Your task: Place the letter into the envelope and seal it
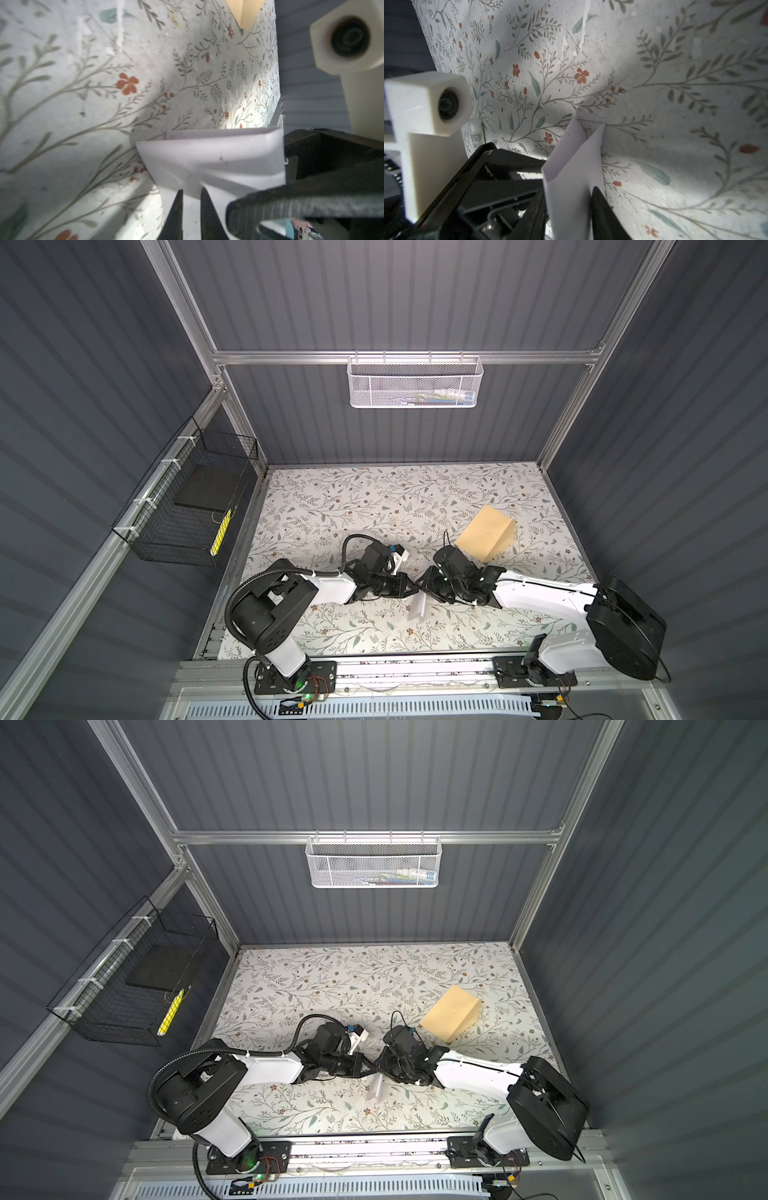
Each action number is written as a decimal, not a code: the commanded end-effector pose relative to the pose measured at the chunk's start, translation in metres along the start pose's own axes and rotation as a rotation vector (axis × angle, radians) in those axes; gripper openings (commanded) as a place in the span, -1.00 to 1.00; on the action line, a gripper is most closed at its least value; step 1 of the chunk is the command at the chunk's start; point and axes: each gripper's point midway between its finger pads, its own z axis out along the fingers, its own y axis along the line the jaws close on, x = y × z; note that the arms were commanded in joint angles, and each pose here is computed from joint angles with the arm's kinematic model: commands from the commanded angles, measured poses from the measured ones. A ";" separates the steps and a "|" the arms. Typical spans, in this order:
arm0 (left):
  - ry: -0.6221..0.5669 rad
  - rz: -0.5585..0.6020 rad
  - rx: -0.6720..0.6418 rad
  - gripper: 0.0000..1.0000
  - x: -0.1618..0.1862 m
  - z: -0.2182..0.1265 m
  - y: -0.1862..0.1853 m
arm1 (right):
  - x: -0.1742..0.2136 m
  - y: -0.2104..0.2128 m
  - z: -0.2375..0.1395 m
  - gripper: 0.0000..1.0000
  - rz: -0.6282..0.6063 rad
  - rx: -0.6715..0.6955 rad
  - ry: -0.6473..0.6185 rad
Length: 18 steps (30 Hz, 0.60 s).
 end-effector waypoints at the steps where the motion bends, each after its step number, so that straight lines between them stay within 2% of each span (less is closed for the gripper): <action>1: -0.002 0.021 0.055 -0.66 -0.005 0.007 -0.017 | -0.003 -0.004 -0.005 -0.26 -0.015 0.021 -0.014; 3: 0.001 0.015 0.053 -0.66 -0.003 0.009 -0.016 | -0.002 -0.005 -0.006 -0.31 -0.015 0.025 -0.014; 8: -0.005 0.006 0.039 -0.66 -0.001 0.011 -0.012 | -0.002 -0.009 -0.010 -0.73 -0.016 0.030 -0.023; 14: -0.022 0.014 0.045 -0.65 -0.005 0.007 -0.017 | -0.004 -0.010 -0.015 -0.90 -0.029 0.034 -0.040; 18: -0.060 0.039 -0.021 -0.48 -0.018 -0.005 -0.017 | -0.008 0.001 -0.023 -0.94 -0.098 -0.010 -0.063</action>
